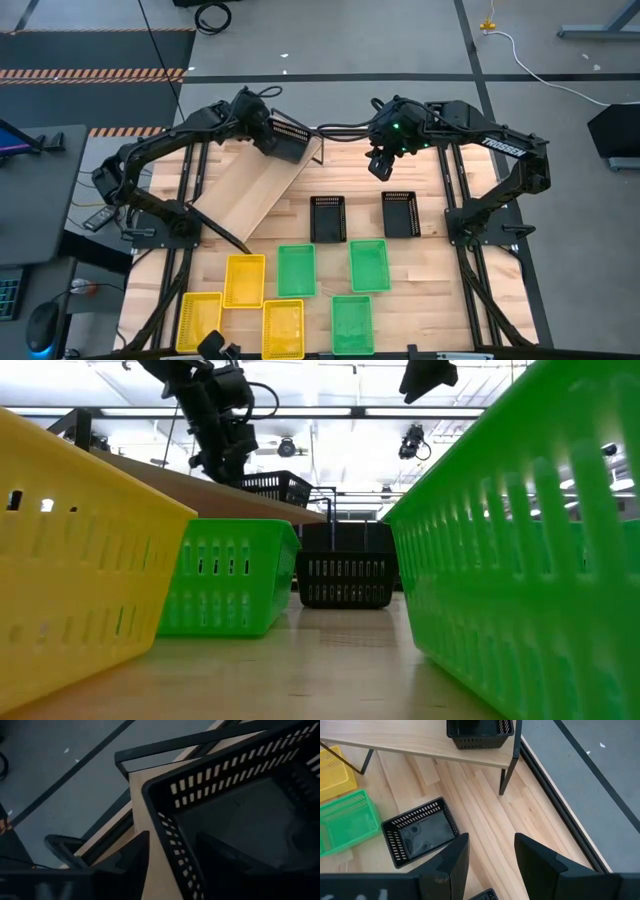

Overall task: Stack baskets on shelf by color
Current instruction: Put the top black bin on the shelf

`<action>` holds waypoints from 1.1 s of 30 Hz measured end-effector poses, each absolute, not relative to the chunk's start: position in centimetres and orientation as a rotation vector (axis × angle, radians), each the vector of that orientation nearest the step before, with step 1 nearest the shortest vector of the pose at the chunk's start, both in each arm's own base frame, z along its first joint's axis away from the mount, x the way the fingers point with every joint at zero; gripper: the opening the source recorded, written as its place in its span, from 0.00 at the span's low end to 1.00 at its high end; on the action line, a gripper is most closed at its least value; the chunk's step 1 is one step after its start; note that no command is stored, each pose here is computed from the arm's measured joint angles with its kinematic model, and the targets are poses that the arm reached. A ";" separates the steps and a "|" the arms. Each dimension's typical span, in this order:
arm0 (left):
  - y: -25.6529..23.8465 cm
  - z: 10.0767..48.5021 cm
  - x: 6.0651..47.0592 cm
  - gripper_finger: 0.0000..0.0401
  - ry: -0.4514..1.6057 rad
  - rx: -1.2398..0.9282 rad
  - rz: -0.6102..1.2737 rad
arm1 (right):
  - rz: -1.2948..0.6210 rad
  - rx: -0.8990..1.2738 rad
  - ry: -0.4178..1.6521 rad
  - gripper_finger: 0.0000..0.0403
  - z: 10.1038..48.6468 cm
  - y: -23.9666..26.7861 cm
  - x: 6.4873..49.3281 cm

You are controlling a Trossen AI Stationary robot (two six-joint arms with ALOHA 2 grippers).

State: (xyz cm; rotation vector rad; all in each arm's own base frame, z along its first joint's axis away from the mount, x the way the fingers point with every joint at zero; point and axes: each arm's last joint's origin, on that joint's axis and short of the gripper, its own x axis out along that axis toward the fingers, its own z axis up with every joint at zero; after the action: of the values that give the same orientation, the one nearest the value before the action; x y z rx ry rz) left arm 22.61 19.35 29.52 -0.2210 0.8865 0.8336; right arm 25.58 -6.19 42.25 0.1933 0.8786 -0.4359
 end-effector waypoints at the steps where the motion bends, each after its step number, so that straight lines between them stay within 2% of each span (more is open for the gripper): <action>1: 19.4 29.5 22.6 0.37 0.883 -0.220 0.834 | -0.436 0.193 0.879 0.41 42.3 -6.2 25.6; 7: 19.7 29.6 22.5 0.22 0.869 -0.221 0.845 | -0.437 0.192 0.879 0.41 42.3 -6.2 25.6; 12: 20.1 29.6 22.2 0.16 0.866 -0.229 0.862 | -0.438 0.192 0.879 0.41 42.3 -6.2 25.6; 25: 20.5 29.8 21.9 0.14 0.850 -0.221 0.874 | -0.438 0.192 0.879 0.41 42.2 -6.2 25.6; 33: 20.5 29.8 22.0 0.12 0.812 -0.288 0.908 | -0.442 0.190 0.878 0.41 42.2 -6.2 25.6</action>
State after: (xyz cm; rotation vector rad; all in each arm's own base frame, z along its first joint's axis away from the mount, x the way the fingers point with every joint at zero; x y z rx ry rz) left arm 21.96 20.51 29.81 -0.2875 0.8124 0.9080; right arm 25.59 -6.21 42.25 0.1903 0.8783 -0.4419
